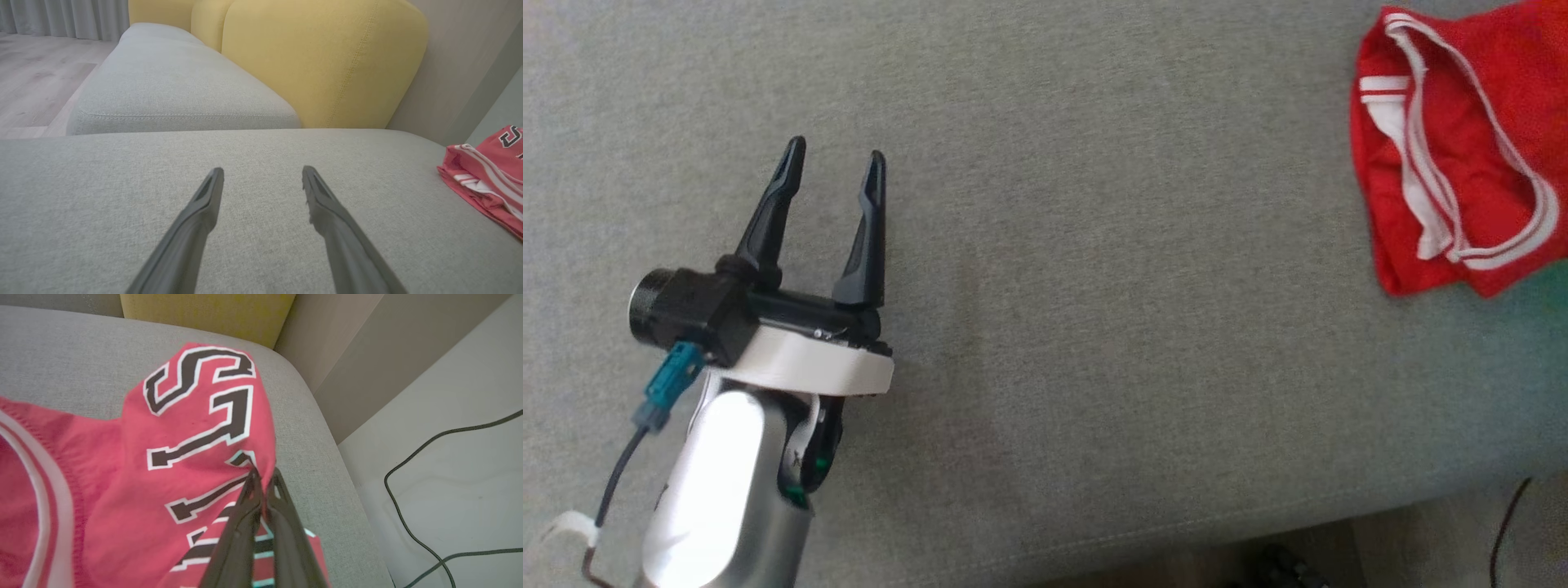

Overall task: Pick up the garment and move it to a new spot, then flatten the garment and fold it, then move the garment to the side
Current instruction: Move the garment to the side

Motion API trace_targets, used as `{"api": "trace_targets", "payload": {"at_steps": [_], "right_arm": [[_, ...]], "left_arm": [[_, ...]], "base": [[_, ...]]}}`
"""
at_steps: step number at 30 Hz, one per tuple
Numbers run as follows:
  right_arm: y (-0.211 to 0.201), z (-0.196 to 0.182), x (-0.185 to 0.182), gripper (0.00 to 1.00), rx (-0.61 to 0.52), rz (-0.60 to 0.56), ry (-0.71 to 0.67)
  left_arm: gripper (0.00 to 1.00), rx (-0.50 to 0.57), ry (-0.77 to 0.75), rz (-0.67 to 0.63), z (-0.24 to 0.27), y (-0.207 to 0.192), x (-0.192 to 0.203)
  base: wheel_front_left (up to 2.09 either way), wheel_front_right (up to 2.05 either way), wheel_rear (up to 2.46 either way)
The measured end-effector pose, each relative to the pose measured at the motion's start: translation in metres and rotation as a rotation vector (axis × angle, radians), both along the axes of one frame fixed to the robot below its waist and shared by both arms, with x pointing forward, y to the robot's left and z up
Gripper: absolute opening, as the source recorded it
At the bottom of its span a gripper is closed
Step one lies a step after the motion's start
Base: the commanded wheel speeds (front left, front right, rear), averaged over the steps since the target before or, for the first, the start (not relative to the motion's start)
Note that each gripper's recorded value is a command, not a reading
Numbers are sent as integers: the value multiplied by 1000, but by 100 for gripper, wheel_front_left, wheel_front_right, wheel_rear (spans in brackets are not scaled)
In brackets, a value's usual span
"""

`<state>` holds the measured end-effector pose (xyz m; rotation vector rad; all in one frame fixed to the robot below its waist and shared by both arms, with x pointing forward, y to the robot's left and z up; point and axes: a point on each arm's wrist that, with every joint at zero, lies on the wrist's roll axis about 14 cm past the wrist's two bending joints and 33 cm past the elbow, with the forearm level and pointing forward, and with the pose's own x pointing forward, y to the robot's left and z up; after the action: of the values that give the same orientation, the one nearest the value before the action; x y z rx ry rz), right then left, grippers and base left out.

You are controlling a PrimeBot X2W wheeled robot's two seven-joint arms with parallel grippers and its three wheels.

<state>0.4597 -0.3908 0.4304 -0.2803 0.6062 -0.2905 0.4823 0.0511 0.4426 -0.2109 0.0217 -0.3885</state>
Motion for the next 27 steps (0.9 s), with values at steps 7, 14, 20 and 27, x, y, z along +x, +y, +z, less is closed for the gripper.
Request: {"api": "trace_targets", "payload": {"at_steps": [7,14,20,27], "right_arm": [[6,-24,5,100,41,-49,26],[16,-30,-8,100,101,-127,-36],[56,11,-20,100,144,-54,-286],[129,46,-33,100,242,122,-471]], "left_arm": [[100,14,38,24,-16,11,-1],[100,28,33,25,-14,16,-2],[100,46,-3,45,4,23,-7],[100,61,-12,87,20,37,-32]], "base": [[0,0,0],[0,0,0],[0,0,0],[0,0,0]]}}
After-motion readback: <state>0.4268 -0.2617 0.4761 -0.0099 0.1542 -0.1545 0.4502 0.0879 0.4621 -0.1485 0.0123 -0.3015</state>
